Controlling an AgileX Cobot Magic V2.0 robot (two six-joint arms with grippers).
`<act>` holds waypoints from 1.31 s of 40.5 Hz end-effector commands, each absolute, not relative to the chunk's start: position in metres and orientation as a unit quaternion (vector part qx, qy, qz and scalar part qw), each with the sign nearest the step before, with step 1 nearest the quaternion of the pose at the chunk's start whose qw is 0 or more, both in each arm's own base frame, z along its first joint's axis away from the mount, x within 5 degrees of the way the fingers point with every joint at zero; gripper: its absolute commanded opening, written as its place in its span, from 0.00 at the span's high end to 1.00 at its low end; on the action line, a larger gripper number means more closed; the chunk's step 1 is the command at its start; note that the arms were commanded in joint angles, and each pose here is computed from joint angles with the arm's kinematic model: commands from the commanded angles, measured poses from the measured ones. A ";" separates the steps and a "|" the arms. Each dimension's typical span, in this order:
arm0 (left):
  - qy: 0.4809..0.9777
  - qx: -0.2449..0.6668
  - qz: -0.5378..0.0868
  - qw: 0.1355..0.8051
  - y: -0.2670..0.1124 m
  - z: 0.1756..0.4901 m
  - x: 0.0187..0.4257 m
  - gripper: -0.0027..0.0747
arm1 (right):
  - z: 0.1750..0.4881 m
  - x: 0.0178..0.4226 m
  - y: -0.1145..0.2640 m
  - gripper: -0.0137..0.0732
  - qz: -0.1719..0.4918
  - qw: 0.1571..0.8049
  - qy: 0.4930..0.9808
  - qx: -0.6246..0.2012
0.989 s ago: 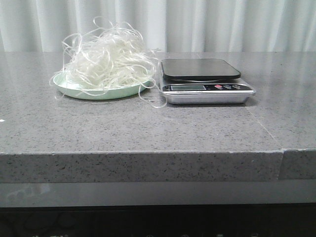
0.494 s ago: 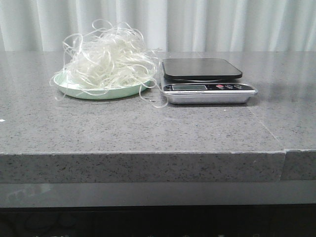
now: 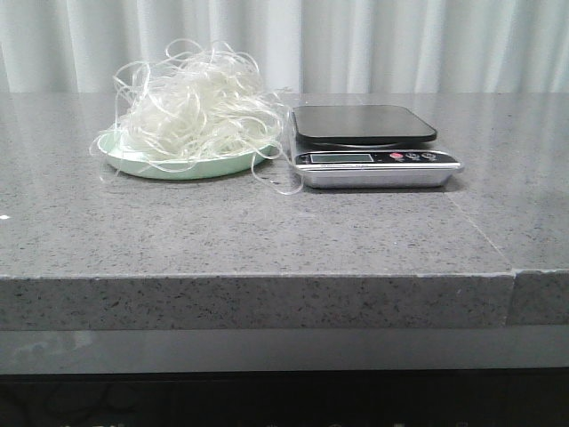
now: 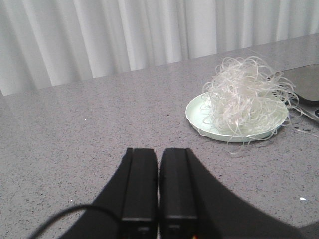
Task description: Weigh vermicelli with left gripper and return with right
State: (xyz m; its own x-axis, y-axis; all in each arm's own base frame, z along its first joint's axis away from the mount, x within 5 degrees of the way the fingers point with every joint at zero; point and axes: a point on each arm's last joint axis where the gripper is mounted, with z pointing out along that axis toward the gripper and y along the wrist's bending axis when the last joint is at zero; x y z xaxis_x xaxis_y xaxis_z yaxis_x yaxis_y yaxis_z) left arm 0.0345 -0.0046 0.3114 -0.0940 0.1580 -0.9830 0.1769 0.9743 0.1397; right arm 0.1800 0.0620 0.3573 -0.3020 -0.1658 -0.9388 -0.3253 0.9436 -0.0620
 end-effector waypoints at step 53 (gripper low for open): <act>0.710 0.105 -0.015 0.696 -0.005 0.326 0.034 0.79 | 0.275 0.086 0.030 0.67 0.105 0.654 0.738 -0.129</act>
